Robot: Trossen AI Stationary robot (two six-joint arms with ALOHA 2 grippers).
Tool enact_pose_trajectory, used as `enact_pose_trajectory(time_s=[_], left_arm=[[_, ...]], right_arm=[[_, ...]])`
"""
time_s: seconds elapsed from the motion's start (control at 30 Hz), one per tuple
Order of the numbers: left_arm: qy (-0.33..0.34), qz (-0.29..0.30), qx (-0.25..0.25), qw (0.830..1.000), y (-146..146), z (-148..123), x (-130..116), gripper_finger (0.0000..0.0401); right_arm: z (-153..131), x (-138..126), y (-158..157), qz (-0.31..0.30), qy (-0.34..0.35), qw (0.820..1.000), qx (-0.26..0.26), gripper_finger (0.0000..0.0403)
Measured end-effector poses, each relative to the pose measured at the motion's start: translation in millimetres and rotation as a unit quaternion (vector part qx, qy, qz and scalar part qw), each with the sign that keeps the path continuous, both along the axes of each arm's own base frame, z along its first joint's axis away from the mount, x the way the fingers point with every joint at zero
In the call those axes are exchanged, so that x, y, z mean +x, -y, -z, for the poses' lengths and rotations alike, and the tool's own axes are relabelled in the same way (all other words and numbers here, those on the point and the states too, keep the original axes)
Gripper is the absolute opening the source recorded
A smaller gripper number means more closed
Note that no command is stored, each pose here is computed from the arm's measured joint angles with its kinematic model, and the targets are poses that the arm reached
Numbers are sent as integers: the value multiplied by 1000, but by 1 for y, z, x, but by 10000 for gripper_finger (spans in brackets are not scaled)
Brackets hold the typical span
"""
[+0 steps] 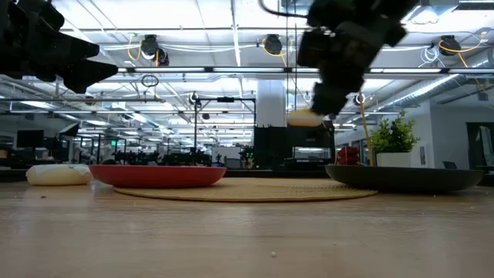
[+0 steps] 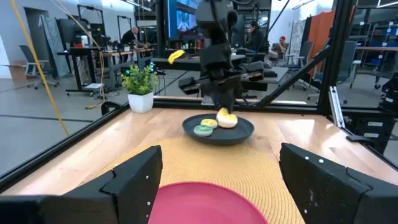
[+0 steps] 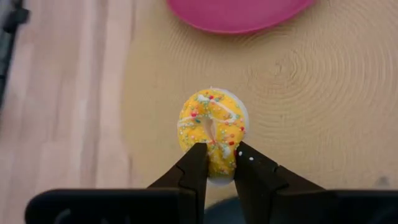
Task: Pick & Place donuts
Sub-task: Put the small yellow donut on the black plate
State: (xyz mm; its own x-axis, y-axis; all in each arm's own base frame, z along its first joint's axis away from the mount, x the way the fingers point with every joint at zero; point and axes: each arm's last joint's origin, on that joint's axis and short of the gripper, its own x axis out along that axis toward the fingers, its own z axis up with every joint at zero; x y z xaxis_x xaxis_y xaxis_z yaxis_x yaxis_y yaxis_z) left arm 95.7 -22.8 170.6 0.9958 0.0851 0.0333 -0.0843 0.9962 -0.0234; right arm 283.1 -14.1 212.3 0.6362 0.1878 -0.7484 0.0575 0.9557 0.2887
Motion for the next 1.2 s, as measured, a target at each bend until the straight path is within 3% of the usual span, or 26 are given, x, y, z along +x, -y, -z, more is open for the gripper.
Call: enact_pose_trajectory(time_s=[0.27, 0.53, 0.73, 1.2], left_arm=[[0, 0, 0, 1000, 0, 0, 0, 319], [0, 0, 0, 1000, 0, 0, 0, 319], [0, 0, 0, 1000, 0, 0, 0, 319], [0, 0, 0, 1000, 0, 0, 0, 319]], right_arm=[[7, -62, -18, 6, 104, 994, 31, 61], [18, -105, -25, 1, 167, 986, 20, 61], [28, -125, -24, 13, 195, 981, -1, 61], [55, -151, -23, 20, 243, 970, 13, 61]])
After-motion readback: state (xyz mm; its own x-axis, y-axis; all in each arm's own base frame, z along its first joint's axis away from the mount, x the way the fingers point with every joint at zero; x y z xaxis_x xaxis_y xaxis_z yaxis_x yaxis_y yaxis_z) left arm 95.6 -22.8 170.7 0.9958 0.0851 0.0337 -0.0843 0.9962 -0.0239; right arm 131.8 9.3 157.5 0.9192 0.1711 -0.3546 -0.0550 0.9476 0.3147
